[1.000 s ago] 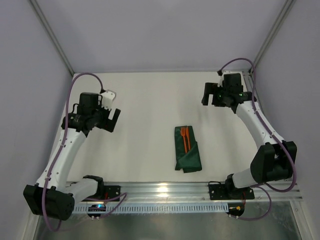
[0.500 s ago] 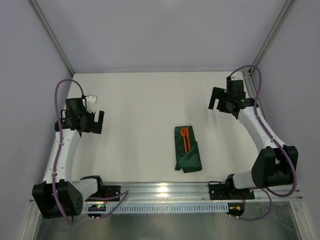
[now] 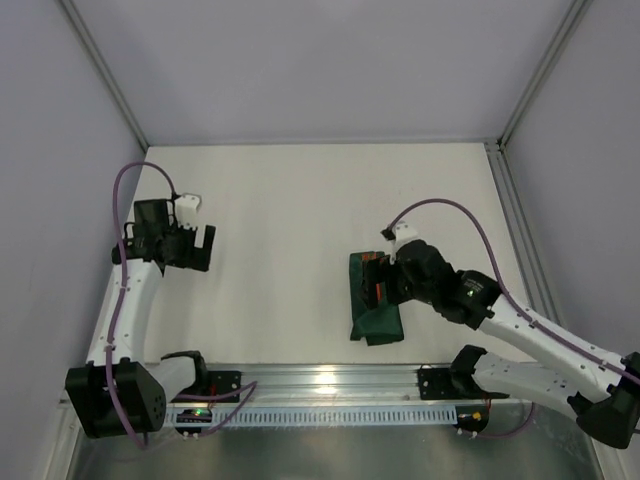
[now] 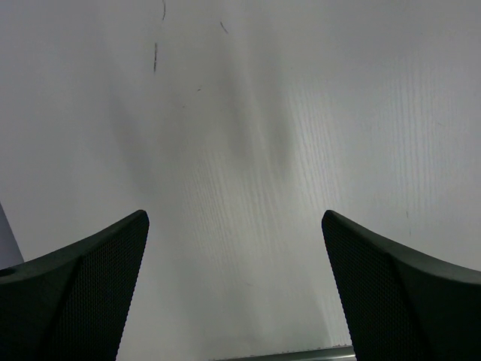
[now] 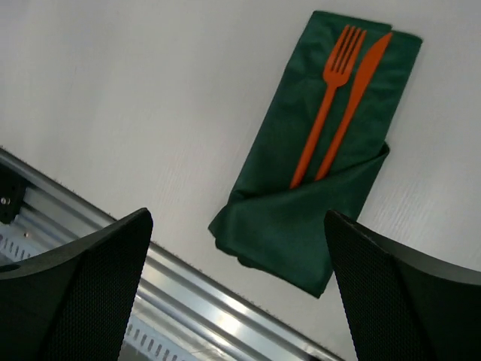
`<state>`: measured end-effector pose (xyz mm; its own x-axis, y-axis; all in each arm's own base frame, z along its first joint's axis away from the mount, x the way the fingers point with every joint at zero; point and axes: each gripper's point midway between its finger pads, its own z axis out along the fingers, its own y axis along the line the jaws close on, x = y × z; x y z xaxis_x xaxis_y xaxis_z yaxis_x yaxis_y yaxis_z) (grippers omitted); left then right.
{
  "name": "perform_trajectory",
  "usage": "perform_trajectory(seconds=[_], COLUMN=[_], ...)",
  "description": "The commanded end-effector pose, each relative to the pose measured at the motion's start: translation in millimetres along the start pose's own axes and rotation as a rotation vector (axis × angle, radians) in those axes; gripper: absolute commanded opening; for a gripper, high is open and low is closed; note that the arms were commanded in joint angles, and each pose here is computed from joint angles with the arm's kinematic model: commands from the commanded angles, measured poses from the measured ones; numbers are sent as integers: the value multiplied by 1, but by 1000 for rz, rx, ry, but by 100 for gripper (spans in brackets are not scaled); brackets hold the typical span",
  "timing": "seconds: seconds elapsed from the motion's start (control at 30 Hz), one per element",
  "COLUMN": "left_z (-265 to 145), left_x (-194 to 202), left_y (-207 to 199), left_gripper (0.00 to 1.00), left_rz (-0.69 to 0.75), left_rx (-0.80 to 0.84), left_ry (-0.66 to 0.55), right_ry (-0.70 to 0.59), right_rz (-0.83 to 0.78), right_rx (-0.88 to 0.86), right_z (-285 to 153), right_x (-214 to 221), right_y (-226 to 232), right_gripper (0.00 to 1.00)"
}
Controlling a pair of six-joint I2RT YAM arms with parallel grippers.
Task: Fold the napkin into a case and place the utensils inside
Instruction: Smooth out the smaller rectangle-folded napkin at the center of the board.
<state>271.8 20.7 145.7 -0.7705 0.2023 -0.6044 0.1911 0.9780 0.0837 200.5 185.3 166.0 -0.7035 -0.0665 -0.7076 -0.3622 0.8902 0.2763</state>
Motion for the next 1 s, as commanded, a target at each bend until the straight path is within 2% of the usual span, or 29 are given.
perform_trajectory(seconds=[0.0, 0.03, 0.13, 0.2, 0.27, 0.3, 0.37, 0.6, 0.83, 0.97], left_z=[-4, -5, -6, -8, -9, -9, -9, -8, -8, -7], left_x=[-13, -14, -13, -14, -15, -15, -15, -14, -15, -14], left_y=[-7, -10, -11, -12, -15, -16, -18, -19, -24, -25], left_gripper=[99, 99, 99, 99, 99, 99, 99, 99, 99, 99], left_rz=[12, 13, 17, 24, 28, 29, 29, 39, 48, 48], left_rx=[44, 61, 68, 75, 88, 92, 104, 117, 142, 152], left_ry=[-63, -68, -69, -76, -82, -84, -85, -82, -86, -81], right_ry=[89, 133, 231, 258, 269, 278, 279, 195, 279, 299], right_rz=[34, -25, -110, -144, -162, -158, -147, -150, -209, -229], right_rx=[118, 103, 230, 307, 302, 299, 302, 326, 408, 441], right_z=[-1, -1, 13, 21, 25, 30, 33, 42, 55, 59], right_x=[40, 58, 88, 97, 107, 112, 116, 96, 121, 129], right_y=[4, 19, 23, 25, 34, 37, 36, 41, 26, 19], right_gripper=[99, 99, 99, 99, 98, 94, 82, 78, 77, 72])
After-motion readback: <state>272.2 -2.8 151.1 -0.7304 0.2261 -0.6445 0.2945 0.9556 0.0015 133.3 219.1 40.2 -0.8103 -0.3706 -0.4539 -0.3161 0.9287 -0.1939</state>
